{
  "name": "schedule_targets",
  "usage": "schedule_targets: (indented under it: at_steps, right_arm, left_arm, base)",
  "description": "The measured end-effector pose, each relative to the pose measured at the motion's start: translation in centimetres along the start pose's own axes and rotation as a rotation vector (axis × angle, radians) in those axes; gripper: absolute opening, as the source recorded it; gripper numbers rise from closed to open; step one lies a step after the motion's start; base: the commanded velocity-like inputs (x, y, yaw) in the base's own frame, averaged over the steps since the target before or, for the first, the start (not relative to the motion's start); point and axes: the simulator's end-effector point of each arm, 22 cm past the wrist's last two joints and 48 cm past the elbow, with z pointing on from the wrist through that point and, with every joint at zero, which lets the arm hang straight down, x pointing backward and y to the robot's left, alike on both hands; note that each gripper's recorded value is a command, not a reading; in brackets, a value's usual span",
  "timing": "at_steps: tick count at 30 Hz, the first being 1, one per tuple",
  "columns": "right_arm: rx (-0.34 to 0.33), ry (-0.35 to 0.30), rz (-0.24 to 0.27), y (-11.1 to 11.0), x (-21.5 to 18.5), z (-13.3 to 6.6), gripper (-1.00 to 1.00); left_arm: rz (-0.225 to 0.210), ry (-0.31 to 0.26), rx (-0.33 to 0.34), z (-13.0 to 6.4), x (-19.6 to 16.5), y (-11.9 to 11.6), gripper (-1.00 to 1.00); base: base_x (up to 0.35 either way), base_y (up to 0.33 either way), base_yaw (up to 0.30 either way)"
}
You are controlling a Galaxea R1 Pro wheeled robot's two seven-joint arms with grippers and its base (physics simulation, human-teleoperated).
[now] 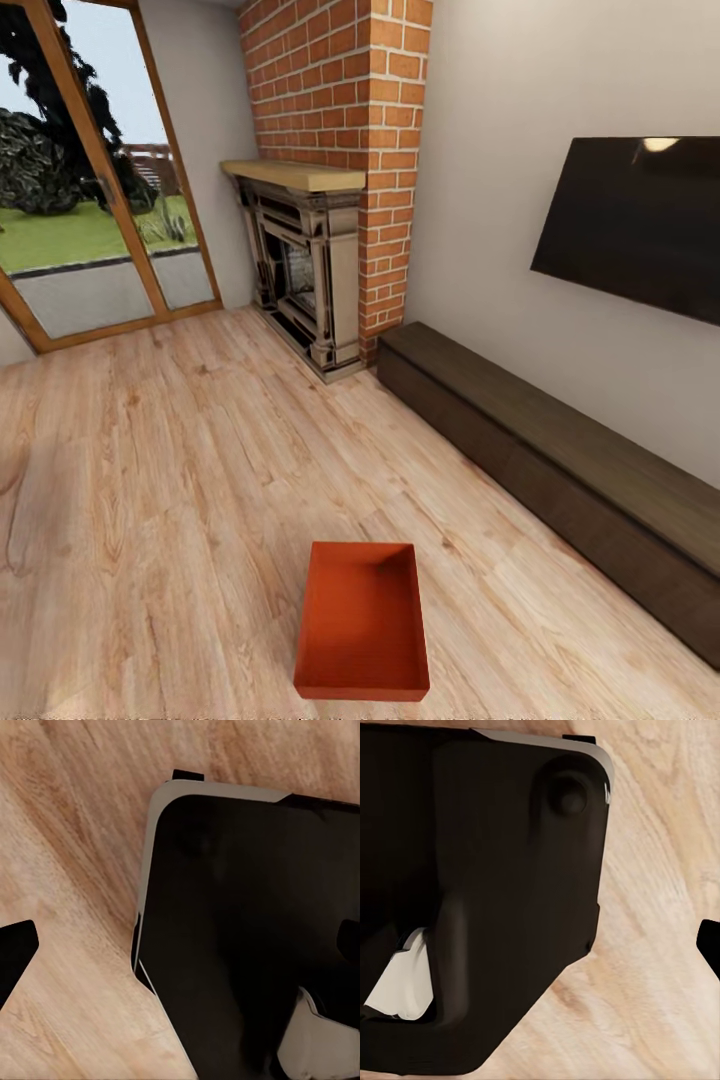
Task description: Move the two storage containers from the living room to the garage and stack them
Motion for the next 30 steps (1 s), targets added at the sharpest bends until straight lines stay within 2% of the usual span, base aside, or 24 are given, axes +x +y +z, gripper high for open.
schedule_targets:
  at_steps: [30]
  right_arm:
    - [-0.003, 0.048, 0.003, 0.1, 1.9, 0.1, 1.00]
  left_arm:
    - [0.001, 0.048, -0.008, 0.1, 1.9, 0.3, 1.00]
  base:
    - [0.000, 0.000, 0.000]
